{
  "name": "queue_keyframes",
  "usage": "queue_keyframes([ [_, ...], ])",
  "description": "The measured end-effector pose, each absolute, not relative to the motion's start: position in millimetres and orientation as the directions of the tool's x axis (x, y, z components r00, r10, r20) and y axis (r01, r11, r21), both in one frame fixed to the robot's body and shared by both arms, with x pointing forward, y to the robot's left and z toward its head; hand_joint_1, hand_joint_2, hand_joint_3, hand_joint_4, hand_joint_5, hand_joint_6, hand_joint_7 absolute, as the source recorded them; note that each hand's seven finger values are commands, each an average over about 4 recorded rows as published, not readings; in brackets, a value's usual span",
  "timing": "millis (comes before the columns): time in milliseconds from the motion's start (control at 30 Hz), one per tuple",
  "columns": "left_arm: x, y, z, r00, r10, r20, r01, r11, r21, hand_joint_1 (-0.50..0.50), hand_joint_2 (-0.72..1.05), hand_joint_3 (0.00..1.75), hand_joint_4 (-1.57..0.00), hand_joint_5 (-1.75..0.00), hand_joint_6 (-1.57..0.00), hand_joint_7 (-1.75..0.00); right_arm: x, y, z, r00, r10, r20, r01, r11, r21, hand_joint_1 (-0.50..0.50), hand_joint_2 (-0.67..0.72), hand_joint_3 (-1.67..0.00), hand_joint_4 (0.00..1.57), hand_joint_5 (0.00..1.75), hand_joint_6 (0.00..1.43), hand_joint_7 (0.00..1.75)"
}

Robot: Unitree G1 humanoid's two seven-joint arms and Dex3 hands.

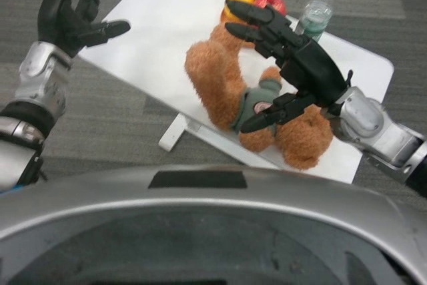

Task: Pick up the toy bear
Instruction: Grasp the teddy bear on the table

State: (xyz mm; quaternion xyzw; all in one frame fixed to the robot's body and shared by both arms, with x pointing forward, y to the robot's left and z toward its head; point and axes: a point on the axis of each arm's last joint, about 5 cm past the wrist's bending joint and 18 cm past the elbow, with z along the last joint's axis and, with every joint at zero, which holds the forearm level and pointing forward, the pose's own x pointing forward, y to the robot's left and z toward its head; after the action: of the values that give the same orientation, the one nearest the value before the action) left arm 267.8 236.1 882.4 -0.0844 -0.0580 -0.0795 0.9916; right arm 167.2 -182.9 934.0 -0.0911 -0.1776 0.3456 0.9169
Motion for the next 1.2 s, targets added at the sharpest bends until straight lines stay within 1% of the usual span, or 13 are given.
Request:
queue_keyframes([
  [133, 269, 235, 883, 0.98, -0.154, 0.125, 0.172, 0.973, -0.153, 0.35, 0.52, 0.09, 0.0, 0.0, 0.0, -0.21, 166, -186, 926, 0.698, 0.69, 0.191, -0.626, 0.718, -0.303, -0.46, -0.41, -0.16, 0.0, 0.39, 0.0, 0.28],
  [233, 269, 235, 883, 0.98, -0.158, 0.124, 0.176, 0.973, -0.15, 0.36, 0.52, 0.07, 0.0, 0.0, 0.0, -0.21, 164, -187, 921, 0.702, 0.694, 0.162, -0.635, 0.712, -0.3, -0.46, -0.41, -0.16, 0.0, 0.39, 0.0, 0.28],
  [367, 269, 235, 883, 0.979, -0.162, 0.121, 0.179, 0.973, -0.147, 0.36, 0.52, 0.04, 0.0, 0.0, 0.0, -0.21, 161, -193, 911, 0.696, 0.715, 0.064, -0.665, 0.676, -0.318, -0.46, -0.48, -0.18, 0.0, 0.48, 0.0, 0.28],
  [433, 269, 235, 883, 0.98, -0.162, 0.12, 0.179, 0.973, -0.147, 0.37, 0.52, 0.09, 0.0, 0.0, 0.0, -0.21, 160, -197, 907, 0.699, 0.715, 0.02, -0.672, 0.665, -0.326, -0.46, -0.48, -0.22, 0.0, 0.48, 0.0, 0.28],
  [500, 269, 235, 883, 0.979, -0.163, 0.12, 0.179, 0.973, -0.146, 0.37, 0.52, 0.09, 0.0, 0.0, 0.0, -0.21, 160, -200, 904, 0.702, 0.712, -0.003, -0.671, 0.661, -0.335, -0.46, -0.48, -0.24, 0.0, 0.48, 0.0, 0.28],
  [600, 269, 235, 883, 0.979, -0.164, 0.119, 0.181, 0.973, -0.145, 0.37, 0.52, 0.09, 0.0, 0.0, 0.0, -0.21, 162, -207, 898, 0.701, 0.711, -0.055, -0.679, 0.643, -0.355, -0.46, -0.48, -0.24, 0.0, 0.56, 0.0, 0.28],
  [667, 269, 235, 882, 0.979, -0.164, 0.119, 0.181, 0.973, -0.146, 0.37, 0.52, 0.09, 0.0, 0.0, 0.0, -0.21, 165, -213, 894, 0.692, 0.715, -0.098, -0.693, 0.619, -0.37, -0.46, -0.48, -0.28, 0.0, 0.58, 0.0, 0.28],
  [733, 269, 235, 882, 0.979, -0.164, 0.118, 0.18, 0.973, -0.146, 0.37, 0.52, 0.09, 0.0, 0.0, 0.0, -0.21, 169, -216, 890, 0.681, 0.721, -0.127, -0.705, 0.6, -0.378, -0.46, -0.48, -0.38, 0.0, 0.58, 0.0, 0.28],
  [800, 268, 235, 882, 0.98, -0.162, 0.116, 0.179, 0.973, -0.148, 0.37, 0.52, 0.09, 0.0, 0.0, 0.0, -0.21, 174, -217, 886, 0.672, 0.727, -0.14, -0.714, 0.587, -0.381, -0.46, -0.48, -0.54, 0.0, 0.58, 0.0, 0.28],
  [867, 267, 235, 881, 0.981, -0.16, 0.114, 0.176, 0.973, -0.15, 0.37, 0.52, 0.09, 0.0, 0.0, 0.0, -0.21, 181, -215, 884, 0.657, 0.74, -0.143, -0.723, 0.566, -0.396, -0.46, -0.48, -0.63, 0.0, 0.58, 0.0, 0.28],
  [967, 266, 236, 879, 0.981, -0.157, 0.111, 0.173, 0.973, -0.152, 0.37, 0.52, 0.02, 0.0, 0.0, 0.0, -0.21, 196, -210, 886, 0.612, 0.769, -0.185, -0.745, 0.481, -0.463, -0.46, -0.46, -0.67, 0.0, 0.58, 0.0, 0.28],
  [1067, 265, 236, 879, 0.981, -0.156, 0.112, 0.173, 0.973, -0.153, 0.36, 0.52, 0.07, 0.0, 0.0, 0.0, -0.21, 210, -203, 893, 0.563, 0.78, -0.274, -0.763, 0.362, -0.536, -0.46, -0.41, -0.71, 0.0, 0.61, 0.0, 0.28],
  [1200, 263, 237, 877, 0.983, -0.149, 0.108, 0.165, 0.973, -0.162, 0.36, 0.52, 0.09, 0.0, 0.0, 0.0, -0.21, 219, -196, 894, 0.529, 0.752, -0.394, -0.784, 0.256, -0.565, -0.45, -0.41, -0.71, 0.0, 0.68, 0.0, 0.28],
])
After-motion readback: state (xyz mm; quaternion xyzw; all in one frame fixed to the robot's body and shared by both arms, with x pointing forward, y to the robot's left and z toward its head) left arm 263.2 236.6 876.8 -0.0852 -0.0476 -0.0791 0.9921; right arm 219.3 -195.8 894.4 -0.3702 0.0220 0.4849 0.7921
